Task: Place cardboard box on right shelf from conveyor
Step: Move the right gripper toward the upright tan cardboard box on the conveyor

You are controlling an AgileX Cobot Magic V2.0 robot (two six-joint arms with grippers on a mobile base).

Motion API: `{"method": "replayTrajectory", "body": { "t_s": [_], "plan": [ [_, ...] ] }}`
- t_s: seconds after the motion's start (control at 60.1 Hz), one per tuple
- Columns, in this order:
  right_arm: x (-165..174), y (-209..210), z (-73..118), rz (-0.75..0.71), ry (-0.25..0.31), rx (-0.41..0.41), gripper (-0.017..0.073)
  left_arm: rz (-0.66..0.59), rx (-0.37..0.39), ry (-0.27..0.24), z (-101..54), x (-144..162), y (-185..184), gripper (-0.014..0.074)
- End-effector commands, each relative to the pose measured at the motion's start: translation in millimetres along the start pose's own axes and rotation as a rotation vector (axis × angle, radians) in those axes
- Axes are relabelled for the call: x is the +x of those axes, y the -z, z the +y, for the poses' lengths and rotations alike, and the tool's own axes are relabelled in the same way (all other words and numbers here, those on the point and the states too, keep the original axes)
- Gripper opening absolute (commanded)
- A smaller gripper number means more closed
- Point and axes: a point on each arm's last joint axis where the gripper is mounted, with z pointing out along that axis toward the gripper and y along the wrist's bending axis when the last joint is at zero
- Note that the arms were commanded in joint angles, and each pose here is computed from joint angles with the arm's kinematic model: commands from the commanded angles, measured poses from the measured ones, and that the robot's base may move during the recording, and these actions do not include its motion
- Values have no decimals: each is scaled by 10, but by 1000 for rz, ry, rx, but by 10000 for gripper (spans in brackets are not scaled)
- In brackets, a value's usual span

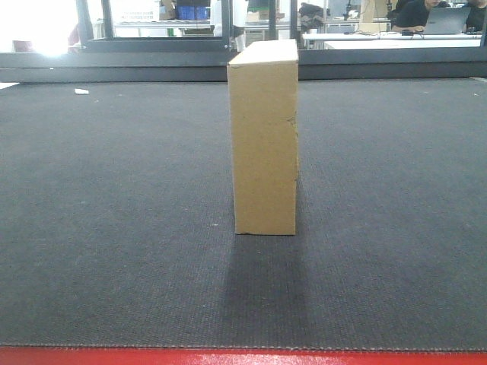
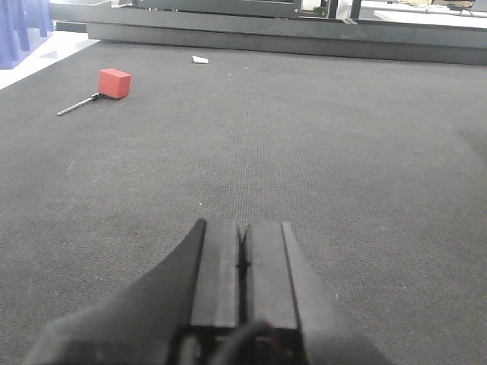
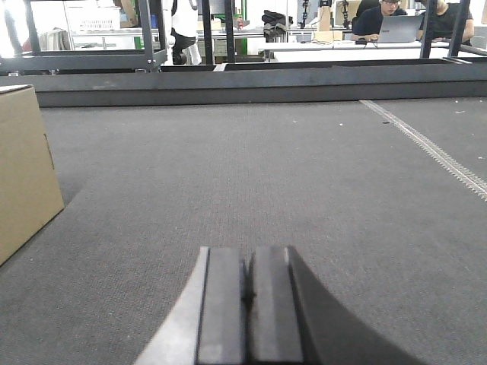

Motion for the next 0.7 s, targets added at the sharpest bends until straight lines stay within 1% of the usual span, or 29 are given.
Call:
{"method": "replayTrajectory", "body": {
  "t_s": [0.0, 0.682],
  "plan": [
    [-112, 23, 8, -115, 7, -8, 36, -93, -5, 5, 5, -58, 10, -116],
    [-120, 24, 8, -125, 7, -8, 36, -93, -5, 5, 5, -58, 10, -116]
  ]
}}
